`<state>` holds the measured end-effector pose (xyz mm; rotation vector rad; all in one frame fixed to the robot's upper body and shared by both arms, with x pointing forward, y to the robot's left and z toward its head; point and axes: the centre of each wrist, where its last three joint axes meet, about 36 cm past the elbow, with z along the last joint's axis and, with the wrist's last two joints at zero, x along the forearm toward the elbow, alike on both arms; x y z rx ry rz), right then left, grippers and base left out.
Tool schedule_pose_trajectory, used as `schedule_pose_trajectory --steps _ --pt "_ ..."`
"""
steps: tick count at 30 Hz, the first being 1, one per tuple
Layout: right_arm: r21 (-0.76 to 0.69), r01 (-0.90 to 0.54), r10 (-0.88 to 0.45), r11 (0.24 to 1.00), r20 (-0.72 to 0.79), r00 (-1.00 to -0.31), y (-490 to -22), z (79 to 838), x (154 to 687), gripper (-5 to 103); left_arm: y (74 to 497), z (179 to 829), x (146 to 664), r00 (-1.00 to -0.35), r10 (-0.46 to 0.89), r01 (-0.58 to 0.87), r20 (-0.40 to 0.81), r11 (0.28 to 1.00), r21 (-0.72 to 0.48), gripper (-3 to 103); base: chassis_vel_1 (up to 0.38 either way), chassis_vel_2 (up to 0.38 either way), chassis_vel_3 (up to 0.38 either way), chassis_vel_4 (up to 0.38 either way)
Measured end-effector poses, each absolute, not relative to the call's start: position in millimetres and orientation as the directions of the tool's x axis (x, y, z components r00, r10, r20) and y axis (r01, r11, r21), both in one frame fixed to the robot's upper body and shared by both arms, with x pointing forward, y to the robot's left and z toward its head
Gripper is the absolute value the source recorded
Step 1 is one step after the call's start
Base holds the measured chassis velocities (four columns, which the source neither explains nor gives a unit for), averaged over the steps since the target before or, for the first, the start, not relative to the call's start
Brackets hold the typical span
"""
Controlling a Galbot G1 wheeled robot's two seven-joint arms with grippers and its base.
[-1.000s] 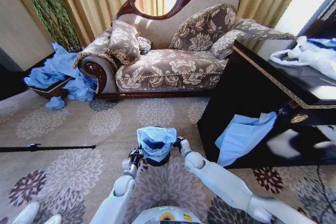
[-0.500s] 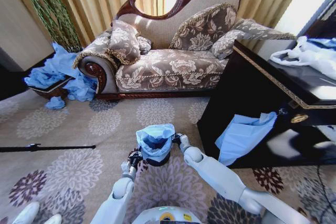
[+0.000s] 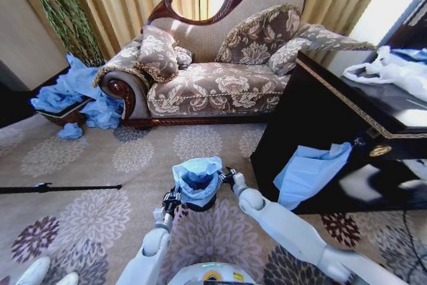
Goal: Place a garbage bag over the trash bin.
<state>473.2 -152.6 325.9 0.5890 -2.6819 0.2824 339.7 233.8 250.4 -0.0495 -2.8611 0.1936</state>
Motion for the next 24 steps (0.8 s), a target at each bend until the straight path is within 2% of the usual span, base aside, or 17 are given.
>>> schedule_pose_trajectory --steps 2,3,6,8,10,11,14,19,24 --pt "-0.109 -0.432 -0.359 0.895 0.395 -0.845 -157 329 467 77 235 252 334 -0.963 0.053 0.019 0.264 0.991 -0.13 52 0.0 0.0 0.0 0.0" --pt "-0.109 -0.432 -0.359 0.895 0.395 -0.845 -157 329 467 77 235 252 334 -0.963 0.053 0.019 0.264 0.991 -0.13 52 0.0 0.0 0.0 0.0" --pt "-0.109 -0.423 -0.357 0.9 0.372 -0.857 -169 336 456 93 237 258 325 -0.966 0.055 0.026 0.251 0.993 -0.115 69 0.0 0.0 0.0 0.0" --pt "-0.108 -0.423 -0.359 0.9 0.366 -0.858 -171 338 454 93 237 259 324 -0.967 0.055 0.029 0.247 0.994 -0.11 69 0.0 0.0 0.0 0.0" --pt "-0.102 -0.424 -0.368 0.9 0.345 -0.863 -174 344 451 99 238 263 322 -0.971 0.056 0.035 0.233 0.995 -0.094 80 0.0 0.0 0.0 0.0" --pt "-0.102 -0.424 -0.368 0.9 0.345 -0.863 -174 344 451 99 238 263 322 -0.971 0.056 0.035 0.233 0.995 -0.094 80 0.0 0.0 0.0 0.0" --pt "-0.09 -0.435 -0.387 0.896 0.323 -0.864 -171 352 449 100 236 269 322 -0.974 0.061 0.042 0.217 0.995 -0.09 96 0.0 0.0 0.0 0.0" --pt "-0.07 -0.452 -0.411 0.89 0.31 -0.857 -163 357 441 100 237 269 322 -0.975 0.064 0.049 0.212 0.996 -0.074 100 0.0 0.0 0.0 0.0" --pt "-0.044 -0.455 -0.421 0.889 0.31 -0.852 -152 353 430 100 241 251 317 -0.972 0.05 0.037 0.231 0.997 -0.062 100 0.0 0.0 0.0 0.0"
